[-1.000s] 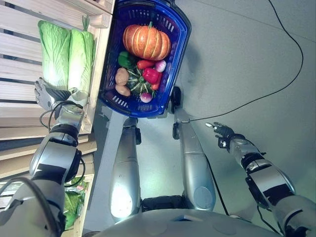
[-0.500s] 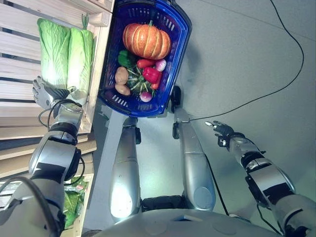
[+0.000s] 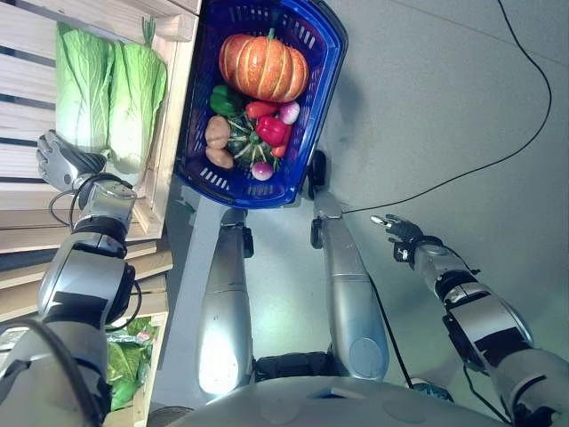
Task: Pick up fruits and vegetables into the basket
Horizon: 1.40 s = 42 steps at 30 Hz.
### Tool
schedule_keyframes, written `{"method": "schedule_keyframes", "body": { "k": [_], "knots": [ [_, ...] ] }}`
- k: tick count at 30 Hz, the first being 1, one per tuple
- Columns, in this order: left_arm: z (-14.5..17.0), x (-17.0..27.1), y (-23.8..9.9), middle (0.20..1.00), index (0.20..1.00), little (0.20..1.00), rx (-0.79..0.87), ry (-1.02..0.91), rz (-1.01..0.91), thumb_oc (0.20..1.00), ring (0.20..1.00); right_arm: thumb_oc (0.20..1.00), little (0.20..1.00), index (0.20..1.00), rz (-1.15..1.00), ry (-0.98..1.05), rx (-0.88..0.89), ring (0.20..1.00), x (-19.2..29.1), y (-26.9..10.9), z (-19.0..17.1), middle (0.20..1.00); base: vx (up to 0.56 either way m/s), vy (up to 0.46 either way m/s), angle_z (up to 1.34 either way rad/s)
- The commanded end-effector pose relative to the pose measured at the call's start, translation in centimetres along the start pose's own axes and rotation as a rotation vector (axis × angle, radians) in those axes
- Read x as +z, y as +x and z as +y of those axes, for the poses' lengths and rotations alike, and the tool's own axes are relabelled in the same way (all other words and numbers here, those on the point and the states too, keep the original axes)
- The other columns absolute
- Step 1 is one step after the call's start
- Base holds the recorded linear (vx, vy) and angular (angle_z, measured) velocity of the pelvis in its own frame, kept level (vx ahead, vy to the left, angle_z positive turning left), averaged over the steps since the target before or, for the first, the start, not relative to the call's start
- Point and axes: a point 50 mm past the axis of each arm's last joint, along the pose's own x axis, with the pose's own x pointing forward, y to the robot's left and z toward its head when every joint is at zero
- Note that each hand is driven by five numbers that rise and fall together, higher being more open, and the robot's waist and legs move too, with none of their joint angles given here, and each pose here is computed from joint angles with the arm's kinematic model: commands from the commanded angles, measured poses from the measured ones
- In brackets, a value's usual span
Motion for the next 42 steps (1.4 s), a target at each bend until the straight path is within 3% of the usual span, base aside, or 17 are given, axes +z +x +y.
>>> {"method": "schedule_keyframes", "body": {
  "k": [1,2,17,29,42],
  "knots": [
    [0.4,-2.4,0.3,0.366,0.366,0.366,-0.012,0.080,0.042,0.366,0.366,1.000,1.000,1.000,0.062,-0.014,-0.054,1.000,-2.5,-0.7,-2.5,1.000,0.00,0.000,0.00],
    [0.4,-2.3,0.3,0.200,0.200,0.200,-0.019,0.082,0.035,0.200,0.200,1.000,1.000,1.000,0.062,-0.014,-0.053,1.000,-2.4,-0.7,-2.5,1.000,0.00,0.000,0.00],
    [-1.2,-0.8,-0.3,0.200,0.200,0.200,-0.237,0.030,-0.090,0.200,0.200,1.000,1.000,1.000,0.048,-0.025,-0.053,1.000,-1.7,-0.7,-3.0,1.000,0.00,0.000,0.00],
    [-1.8,-1.0,-0.7,0.200,0.200,0.200,-0.330,-0.083,-0.057,0.200,0.200,1.000,1.000,1.000,0.045,-0.033,-0.057,1.000,-1.7,-0.8,-3.3,1.000,0.00,0.000,0.00],
    [-0.7,-0.1,-1.0,0.200,0.200,0.200,-0.232,-0.673,-0.047,0.200,0.200,1.000,1.000,1.000,0.011,0.056,-0.073,1.000,-1.9,-0.8,-3.0,1.000,0.00,-0.040,0.01]
  ]
}}
